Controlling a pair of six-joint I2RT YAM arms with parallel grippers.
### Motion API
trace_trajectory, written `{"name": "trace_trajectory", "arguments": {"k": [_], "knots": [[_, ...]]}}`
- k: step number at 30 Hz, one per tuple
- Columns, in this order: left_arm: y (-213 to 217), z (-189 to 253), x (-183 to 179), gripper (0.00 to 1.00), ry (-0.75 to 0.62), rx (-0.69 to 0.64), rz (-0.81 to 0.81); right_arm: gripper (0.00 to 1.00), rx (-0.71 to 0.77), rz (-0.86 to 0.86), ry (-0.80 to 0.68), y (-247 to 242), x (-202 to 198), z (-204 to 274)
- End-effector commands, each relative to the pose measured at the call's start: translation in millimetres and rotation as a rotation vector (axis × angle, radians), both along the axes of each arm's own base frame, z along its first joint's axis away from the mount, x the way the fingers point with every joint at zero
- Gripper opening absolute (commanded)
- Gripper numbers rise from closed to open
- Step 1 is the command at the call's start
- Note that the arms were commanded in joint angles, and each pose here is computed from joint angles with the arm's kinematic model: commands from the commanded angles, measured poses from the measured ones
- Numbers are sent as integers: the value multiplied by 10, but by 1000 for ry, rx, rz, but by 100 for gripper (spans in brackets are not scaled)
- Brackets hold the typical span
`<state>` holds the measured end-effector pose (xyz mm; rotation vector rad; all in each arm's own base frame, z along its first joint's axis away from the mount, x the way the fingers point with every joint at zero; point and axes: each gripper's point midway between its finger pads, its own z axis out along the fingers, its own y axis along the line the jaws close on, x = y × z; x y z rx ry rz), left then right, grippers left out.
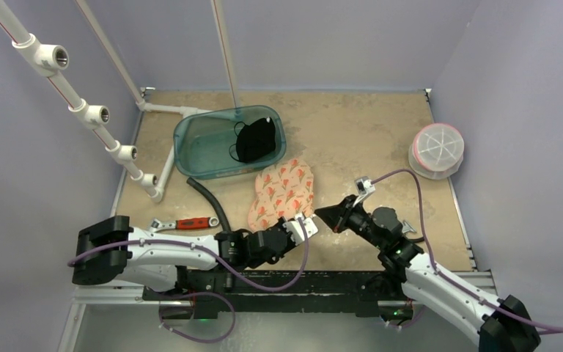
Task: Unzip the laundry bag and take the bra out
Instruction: Place the laundry bag at the center of the board.
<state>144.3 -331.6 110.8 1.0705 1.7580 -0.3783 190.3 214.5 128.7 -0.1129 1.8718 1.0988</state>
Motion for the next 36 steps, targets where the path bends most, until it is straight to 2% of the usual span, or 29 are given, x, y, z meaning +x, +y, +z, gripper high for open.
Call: {"name": "trace_trajectory", "arguments": {"k": [1,8,12,14,16,19,25,30,36], "knots": [[39,-3,-55,0,-44,19,-7,0,-39,-143,-13,-174,229,-95],[73,-72,-48,0,-50,35,29,0,-41,-135,3,-164,212,-136],[81,-150,-15,0,-43,58,66,33,-24,-118,-9,-151,177,-46],[74,-185,-6,0,-40,64,80,44,-25,-126,-11,-169,175,0],[74,-217,8,10,-37,69,96,50,-32,-135,-8,-194,171,20],[63,-240,16,37,-28,63,114,53,-39,-146,9,-234,139,-26],[-24,-105,-16,79,25,-26,144,51,-3,-144,48,-252,54,-156],[92,84,54,86,71,-142,293,53,15,-143,30,-261,40,-112],[308,388,12,90,185,-421,388,83,44,-214,33,-368,73,-71]]}}
